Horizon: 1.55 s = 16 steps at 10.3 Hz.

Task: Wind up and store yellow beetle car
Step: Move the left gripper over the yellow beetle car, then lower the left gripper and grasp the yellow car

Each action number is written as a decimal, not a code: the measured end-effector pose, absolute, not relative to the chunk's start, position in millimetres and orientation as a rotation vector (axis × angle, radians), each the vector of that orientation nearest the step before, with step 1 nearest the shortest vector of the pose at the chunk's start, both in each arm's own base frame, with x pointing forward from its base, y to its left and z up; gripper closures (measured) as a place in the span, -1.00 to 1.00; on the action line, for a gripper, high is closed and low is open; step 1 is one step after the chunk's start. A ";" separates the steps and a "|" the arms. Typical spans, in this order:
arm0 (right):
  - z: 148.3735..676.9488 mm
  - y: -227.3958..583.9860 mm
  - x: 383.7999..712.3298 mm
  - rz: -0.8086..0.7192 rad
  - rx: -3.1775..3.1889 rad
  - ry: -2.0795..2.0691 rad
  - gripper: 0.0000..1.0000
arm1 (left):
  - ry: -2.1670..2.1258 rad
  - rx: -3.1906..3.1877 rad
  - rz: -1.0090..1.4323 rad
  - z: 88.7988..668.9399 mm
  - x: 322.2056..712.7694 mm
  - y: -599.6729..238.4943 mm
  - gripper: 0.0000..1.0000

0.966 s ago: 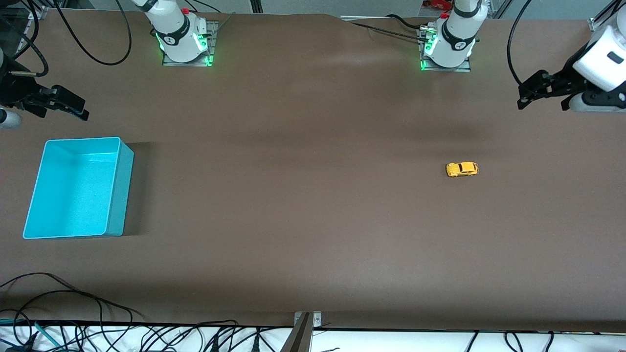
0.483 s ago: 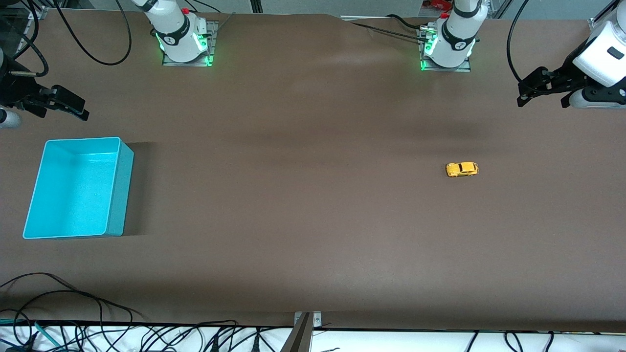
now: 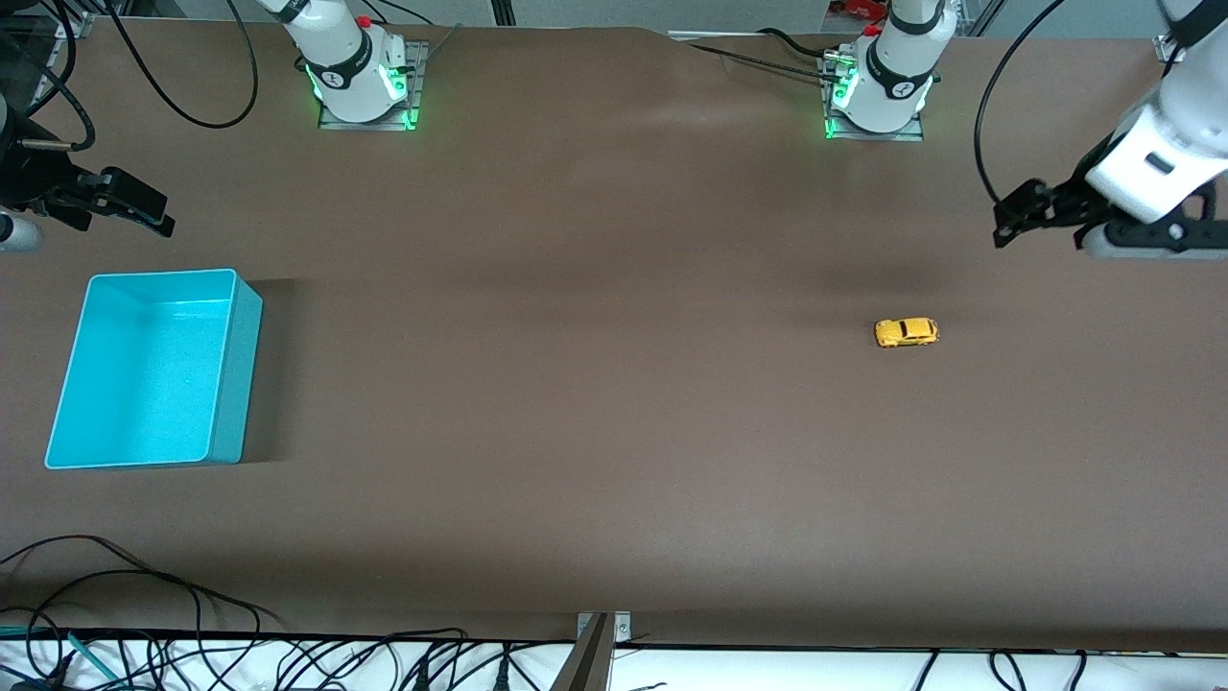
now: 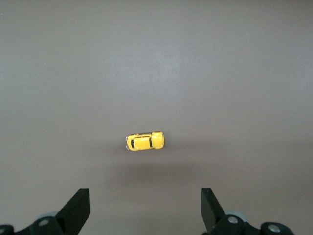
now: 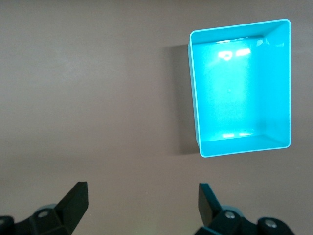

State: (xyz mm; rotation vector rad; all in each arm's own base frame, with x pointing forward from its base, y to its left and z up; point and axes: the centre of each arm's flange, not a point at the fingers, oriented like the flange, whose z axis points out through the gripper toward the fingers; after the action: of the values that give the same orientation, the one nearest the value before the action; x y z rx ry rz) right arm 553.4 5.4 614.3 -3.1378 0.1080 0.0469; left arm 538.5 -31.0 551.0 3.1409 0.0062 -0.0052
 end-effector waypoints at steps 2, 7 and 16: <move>614.4 5.4 553.4 0.047 -3.138 0.108 -1.00 | 0.008 3.139 0.016 518.5 543.6 -30.7 -1.00; 614.4 5.4 553.4 0.047 -3.138 0.108 -1.00 | 0.037 3.136 0.065 459.5 542.6 -18.7 -1.00; 614.4 5.3 553.4 0.047 -3.138 0.108 -1.00 | -0.398 3.100 -0.144 316.1 524.0 -21.5 -1.00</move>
State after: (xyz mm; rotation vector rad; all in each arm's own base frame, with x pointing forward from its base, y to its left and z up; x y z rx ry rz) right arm 553.4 5.3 614.4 -3.1377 0.1085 0.0466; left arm 524.0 -21.5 316.1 3.0997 -0.3976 -0.1438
